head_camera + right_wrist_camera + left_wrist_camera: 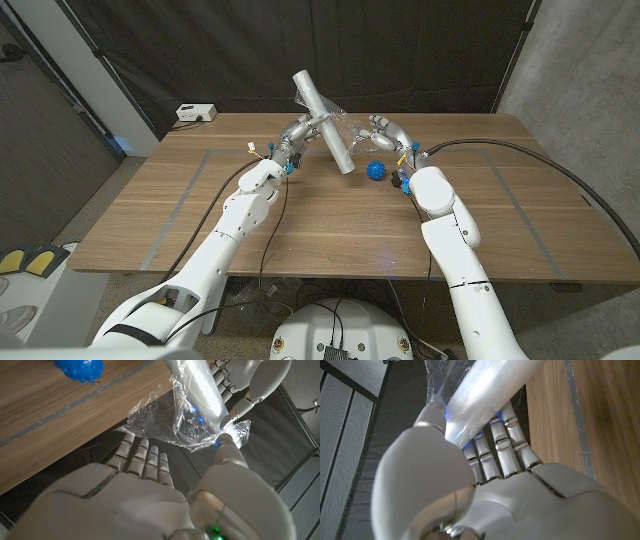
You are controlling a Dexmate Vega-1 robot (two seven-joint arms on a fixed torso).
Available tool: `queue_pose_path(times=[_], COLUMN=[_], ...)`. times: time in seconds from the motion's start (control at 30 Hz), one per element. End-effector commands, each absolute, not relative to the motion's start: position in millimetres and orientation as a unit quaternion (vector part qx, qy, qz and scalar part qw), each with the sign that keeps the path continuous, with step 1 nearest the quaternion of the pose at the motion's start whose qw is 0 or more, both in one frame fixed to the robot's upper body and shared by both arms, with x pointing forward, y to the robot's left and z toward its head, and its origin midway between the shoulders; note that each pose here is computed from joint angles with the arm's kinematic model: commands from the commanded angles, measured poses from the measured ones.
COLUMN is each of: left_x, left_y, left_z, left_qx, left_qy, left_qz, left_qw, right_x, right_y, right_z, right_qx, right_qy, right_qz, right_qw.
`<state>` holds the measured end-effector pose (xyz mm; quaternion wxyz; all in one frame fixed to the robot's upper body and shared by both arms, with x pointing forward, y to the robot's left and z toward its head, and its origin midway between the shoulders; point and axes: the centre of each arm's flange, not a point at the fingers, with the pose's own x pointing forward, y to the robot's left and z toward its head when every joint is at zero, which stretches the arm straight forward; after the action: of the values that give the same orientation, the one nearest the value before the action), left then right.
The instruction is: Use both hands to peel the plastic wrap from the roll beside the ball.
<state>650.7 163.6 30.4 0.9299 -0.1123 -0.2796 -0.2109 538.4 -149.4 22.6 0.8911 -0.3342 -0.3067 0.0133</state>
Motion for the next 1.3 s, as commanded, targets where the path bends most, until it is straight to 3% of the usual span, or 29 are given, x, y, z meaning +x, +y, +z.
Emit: queue_pose_path(times=[0.03,1.3], left_x=[653,662], left_y=[153,108], left_z=[31,20], left_qx=[-0.098,-0.143], left_qy=[-0.266,-0.217], left_qz=[-0.239,-0.318], left_qw=[0.929,0.912], right_x=[531,518], right_y=[-139,-121], right_z=[36,50], right_qx=[-0.381,-0.407], right_qy=[-0.290,-0.336], right_qz=[-0.019,-0.093], right_qw=[0.878,0.844])
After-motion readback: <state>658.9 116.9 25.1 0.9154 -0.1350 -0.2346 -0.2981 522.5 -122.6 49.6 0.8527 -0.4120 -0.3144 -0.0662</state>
